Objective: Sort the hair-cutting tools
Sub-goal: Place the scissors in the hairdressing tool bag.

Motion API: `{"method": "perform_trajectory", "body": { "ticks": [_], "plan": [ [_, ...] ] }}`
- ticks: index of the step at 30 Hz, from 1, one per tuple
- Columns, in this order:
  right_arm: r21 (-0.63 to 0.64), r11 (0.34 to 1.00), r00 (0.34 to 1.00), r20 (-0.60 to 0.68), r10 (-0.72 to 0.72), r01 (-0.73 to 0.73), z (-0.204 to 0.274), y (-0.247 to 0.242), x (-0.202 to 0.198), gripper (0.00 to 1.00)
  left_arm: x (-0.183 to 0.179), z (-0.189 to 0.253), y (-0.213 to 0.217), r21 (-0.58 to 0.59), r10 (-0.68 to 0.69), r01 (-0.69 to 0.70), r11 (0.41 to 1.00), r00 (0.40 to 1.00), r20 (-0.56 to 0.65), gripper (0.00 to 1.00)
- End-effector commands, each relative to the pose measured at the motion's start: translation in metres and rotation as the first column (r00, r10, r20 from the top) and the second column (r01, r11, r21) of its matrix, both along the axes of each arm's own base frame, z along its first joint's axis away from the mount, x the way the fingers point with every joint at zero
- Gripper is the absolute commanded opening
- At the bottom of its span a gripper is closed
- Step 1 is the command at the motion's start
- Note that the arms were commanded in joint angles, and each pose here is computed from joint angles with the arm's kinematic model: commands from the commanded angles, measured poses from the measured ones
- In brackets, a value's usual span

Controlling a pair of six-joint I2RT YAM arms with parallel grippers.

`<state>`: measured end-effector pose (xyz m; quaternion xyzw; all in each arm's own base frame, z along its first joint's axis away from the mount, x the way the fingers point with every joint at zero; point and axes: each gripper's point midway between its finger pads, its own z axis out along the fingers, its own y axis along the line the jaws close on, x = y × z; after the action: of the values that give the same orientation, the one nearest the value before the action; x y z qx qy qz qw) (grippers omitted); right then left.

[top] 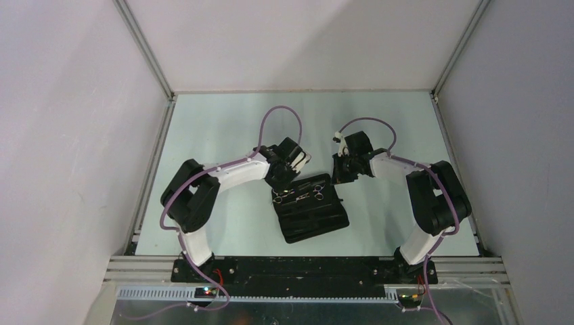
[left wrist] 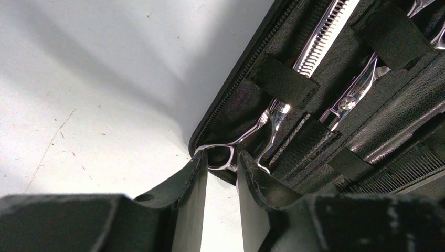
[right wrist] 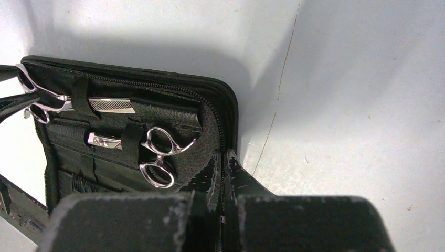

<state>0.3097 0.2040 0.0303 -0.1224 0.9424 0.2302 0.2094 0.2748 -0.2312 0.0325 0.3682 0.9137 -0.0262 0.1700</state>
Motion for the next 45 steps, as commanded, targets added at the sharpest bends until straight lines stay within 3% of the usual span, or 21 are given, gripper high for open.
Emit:
{"method": "perform_trajectory", "body": {
  "ticks": [1,12,20,30,38,43,45],
  "plan": [
    [0.055,0.998,0.998,0.053,0.022,-0.025,0.023,0.012,0.005,0.0,0.001,0.008,-0.01,-0.052,0.009,-0.009,0.999,1.0,-0.005,0.32],
    [0.058,0.998,0.998,0.052,0.021,-0.024,0.023,0.012,0.005,0.0,-0.008,-0.013,-0.011,-0.008,0.009,-0.009,1.0,0.997,-0.08,0.28],
    [0.064,0.998,0.998,0.055,0.022,-0.025,0.024,0.013,0.005,0.0,-0.005,0.004,-0.031,-0.02,-0.044,0.043,0.999,0.997,-0.06,0.07],
    [0.067,0.997,0.998,0.059,0.028,-0.032,0.025,0.015,0.004,0.0,0.003,0.013,-0.054,-0.02,-0.102,0.102,0.995,0.994,-0.029,0.06],
    [0.066,0.997,0.997,0.065,0.03,-0.035,0.027,0.015,0.005,0.0,0.005,0.004,-0.045,0.025,-0.114,0.115,0.993,0.993,-0.016,0.24],
    [0.07,0.997,0.997,0.077,0.024,-0.03,0.032,0.015,0.006,0.01,0.005,0.014,-0.043,0.005,-0.101,0.101,0.995,0.995,0.018,0.48],
    [0.07,0.997,0.996,0.092,0.014,-0.021,0.038,0.013,0.007,0.05,0.005,0.022,-0.043,-0.012,-0.09,0.091,0.996,0.995,0.033,0.55]
  ]
}}
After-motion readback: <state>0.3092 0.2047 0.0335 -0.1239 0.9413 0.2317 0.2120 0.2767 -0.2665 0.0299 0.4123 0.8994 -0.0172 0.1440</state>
